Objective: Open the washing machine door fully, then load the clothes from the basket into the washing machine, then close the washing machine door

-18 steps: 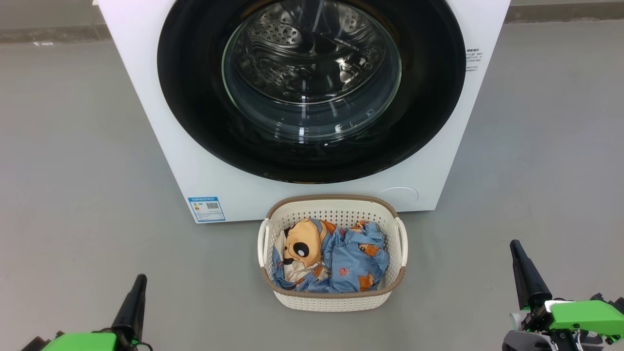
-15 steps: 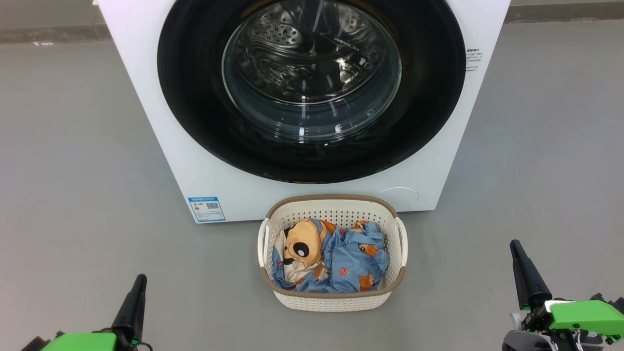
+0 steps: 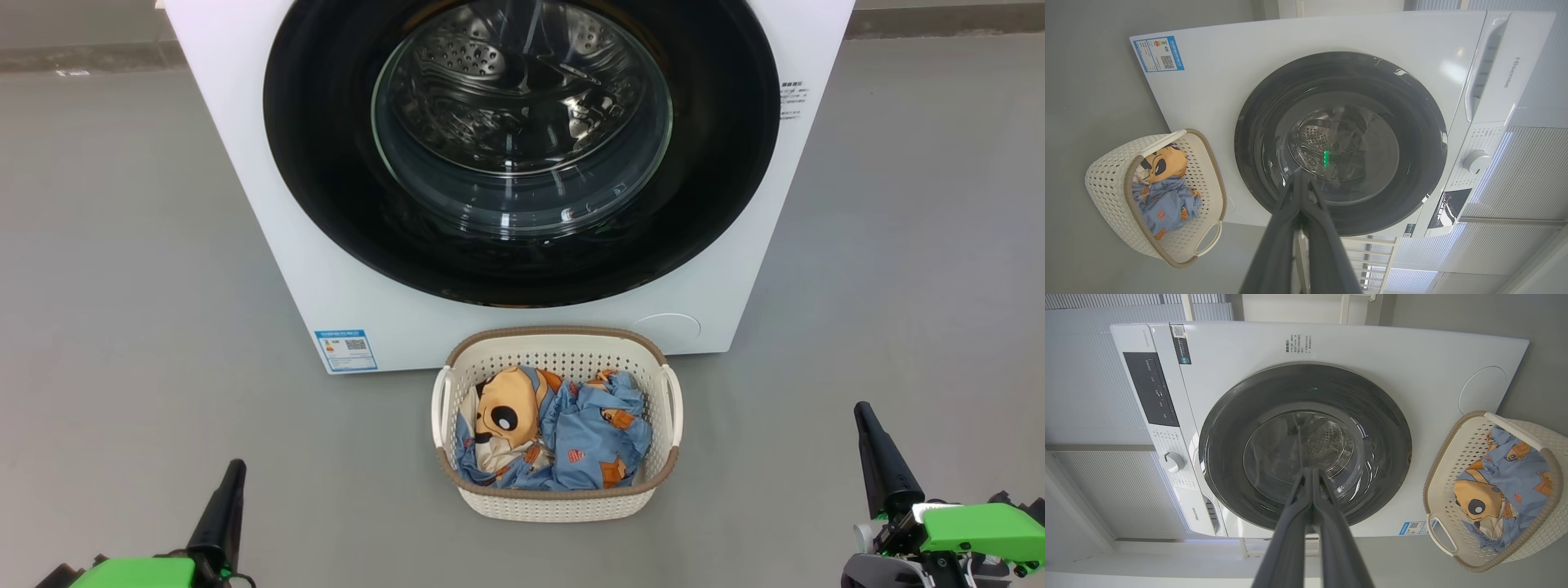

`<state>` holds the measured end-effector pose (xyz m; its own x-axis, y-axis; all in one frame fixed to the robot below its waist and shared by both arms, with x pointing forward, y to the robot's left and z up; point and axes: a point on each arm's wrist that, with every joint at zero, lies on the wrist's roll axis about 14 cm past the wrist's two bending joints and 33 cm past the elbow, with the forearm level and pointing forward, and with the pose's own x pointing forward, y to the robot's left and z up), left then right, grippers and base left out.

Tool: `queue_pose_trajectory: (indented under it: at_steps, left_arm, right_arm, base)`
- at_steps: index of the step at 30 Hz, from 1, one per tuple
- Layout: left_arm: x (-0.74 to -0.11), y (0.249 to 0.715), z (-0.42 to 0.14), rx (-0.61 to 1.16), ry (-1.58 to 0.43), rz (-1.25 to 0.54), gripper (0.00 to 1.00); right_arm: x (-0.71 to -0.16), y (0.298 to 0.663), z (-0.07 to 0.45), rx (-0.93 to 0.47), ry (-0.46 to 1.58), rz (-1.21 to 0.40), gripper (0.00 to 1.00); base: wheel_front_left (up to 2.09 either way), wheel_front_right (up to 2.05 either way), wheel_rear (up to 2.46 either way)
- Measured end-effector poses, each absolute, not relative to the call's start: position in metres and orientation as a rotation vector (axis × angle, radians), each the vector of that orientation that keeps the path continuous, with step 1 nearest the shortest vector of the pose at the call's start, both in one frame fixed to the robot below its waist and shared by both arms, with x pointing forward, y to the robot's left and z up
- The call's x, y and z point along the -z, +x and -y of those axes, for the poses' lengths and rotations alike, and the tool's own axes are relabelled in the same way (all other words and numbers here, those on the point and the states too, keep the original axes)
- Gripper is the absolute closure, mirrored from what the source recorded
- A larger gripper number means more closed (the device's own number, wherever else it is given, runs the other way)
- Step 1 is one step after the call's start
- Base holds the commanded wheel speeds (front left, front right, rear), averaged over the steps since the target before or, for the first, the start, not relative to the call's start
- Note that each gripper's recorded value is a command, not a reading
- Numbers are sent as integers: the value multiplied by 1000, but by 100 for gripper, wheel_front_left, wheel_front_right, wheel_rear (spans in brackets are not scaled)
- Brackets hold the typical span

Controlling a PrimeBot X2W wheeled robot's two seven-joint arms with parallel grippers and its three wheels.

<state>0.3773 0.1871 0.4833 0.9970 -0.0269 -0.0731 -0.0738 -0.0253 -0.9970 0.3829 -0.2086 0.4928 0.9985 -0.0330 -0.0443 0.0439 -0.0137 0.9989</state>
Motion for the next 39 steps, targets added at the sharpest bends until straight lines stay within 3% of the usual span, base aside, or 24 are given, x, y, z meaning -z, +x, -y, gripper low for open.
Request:
queue_pose_trajectory:
  at_steps: [39]
  left_arm:
    - [-483, 377, -187, -38, -1596, -78, 100]
  right_arm:
    - [-493, 383, 209, 61, 1584, -8, 100]
  base:
    - [0, 0, 0]
